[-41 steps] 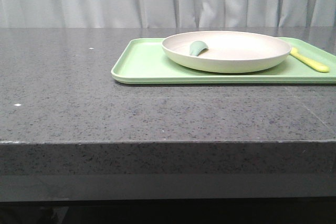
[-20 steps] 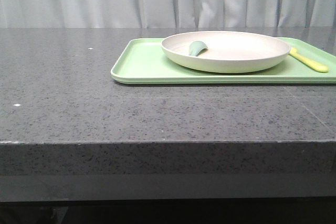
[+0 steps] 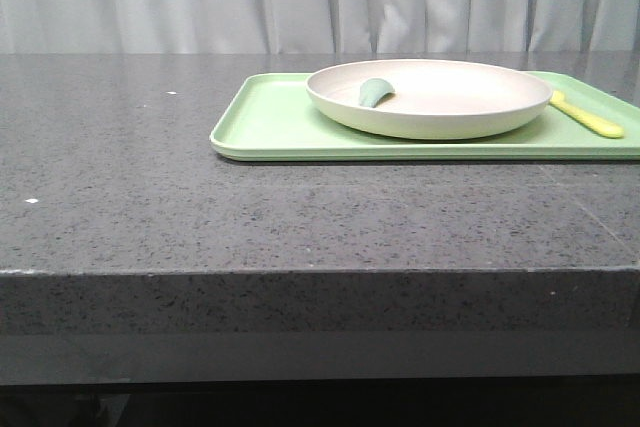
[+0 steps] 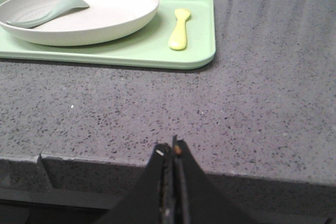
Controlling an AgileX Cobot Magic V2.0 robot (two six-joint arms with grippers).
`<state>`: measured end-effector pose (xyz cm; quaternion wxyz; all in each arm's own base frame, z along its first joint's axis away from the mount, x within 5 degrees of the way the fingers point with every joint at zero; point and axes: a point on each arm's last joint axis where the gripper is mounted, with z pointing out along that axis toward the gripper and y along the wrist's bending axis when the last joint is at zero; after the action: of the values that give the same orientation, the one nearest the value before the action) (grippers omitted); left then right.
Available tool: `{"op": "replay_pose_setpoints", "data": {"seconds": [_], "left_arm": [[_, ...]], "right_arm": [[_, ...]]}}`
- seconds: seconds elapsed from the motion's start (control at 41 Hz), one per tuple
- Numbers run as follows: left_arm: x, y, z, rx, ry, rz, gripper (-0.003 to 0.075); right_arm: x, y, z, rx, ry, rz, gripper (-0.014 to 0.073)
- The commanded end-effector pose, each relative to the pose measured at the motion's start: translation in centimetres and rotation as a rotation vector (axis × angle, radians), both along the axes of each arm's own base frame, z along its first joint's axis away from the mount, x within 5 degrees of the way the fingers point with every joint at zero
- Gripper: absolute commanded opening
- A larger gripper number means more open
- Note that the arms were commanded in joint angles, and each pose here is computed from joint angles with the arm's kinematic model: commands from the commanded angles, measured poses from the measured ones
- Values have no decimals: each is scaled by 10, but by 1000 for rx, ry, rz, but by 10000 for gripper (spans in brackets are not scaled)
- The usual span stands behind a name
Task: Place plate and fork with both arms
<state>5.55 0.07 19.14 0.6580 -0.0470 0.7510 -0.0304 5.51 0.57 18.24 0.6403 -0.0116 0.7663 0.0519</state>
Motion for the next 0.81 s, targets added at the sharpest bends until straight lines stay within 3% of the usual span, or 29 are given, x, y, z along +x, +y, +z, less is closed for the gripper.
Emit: {"op": "replay_pose_setpoints", "data": {"seconds": [0.0, 0.781], "left_arm": [[-1, 0, 7, -14, -95, 2, -18], [-1, 0, 7, -14, -95, 2, -18]], "right_arm": [[0, -1, 8, -10, -92, -6, -118], [0, -2, 8, -11, -91, -37, -118]]}}
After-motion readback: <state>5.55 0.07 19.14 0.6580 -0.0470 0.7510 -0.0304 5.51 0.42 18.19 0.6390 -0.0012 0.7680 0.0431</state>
